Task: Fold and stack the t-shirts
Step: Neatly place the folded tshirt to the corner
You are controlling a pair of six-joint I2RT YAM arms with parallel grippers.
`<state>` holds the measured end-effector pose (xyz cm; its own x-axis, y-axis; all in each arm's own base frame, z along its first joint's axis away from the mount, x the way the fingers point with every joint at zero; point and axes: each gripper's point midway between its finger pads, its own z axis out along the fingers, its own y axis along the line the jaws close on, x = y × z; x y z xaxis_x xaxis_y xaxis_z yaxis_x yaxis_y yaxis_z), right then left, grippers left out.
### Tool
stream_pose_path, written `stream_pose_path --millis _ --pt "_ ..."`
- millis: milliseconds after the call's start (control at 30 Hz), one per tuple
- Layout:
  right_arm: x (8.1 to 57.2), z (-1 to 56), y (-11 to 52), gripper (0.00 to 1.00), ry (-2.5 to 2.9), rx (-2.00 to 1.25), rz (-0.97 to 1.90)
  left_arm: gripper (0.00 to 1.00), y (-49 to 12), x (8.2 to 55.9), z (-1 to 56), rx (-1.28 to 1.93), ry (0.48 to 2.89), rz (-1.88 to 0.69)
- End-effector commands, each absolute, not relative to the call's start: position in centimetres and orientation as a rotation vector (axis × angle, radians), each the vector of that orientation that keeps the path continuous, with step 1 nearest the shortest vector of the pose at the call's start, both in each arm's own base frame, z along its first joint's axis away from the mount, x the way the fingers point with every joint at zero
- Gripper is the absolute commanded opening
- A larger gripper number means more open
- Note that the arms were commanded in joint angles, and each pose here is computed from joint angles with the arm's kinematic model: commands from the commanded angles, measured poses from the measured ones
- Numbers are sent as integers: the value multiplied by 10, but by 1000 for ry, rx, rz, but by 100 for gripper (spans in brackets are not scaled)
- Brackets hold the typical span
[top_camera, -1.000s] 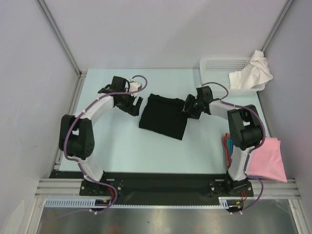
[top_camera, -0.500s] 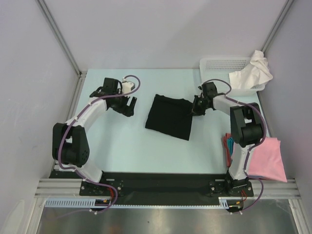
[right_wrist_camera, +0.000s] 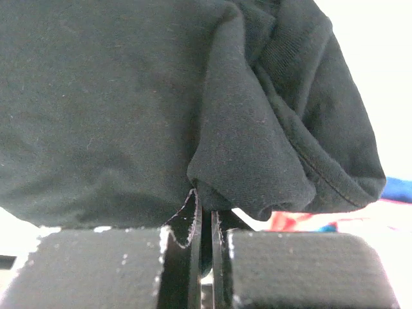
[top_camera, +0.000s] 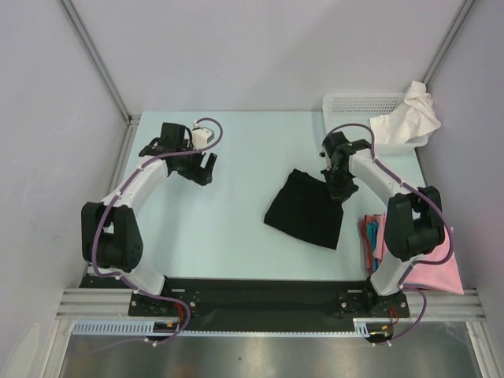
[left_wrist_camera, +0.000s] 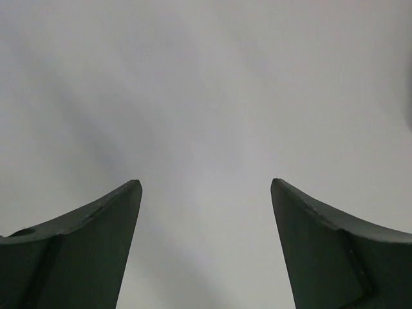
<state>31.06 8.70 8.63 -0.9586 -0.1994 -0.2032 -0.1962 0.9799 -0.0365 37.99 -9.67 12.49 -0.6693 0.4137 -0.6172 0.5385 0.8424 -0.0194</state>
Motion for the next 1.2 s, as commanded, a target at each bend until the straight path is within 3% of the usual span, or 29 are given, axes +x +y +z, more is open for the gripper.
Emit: stream_pose_path --millis 0,233,600,1033,1167 --pt "288 121 61 0 2909 -510 -231 87 -89 396 167 683 2282 -232" --pt "237 144 21 0 2810 -923 -617 87 -75 405 174 667 2271 -206" --pt "174 187 -7 0 2769 -1252 -644 87 -63 413 172 638 2274 -190" --pt "178 239 -41 0 2526 -1344 -773 87 -58 416 177 610 2261 -161" --pt "174 250 -35 0 2463 -1311 -662 87 -57 416 177 616 2261 -157"
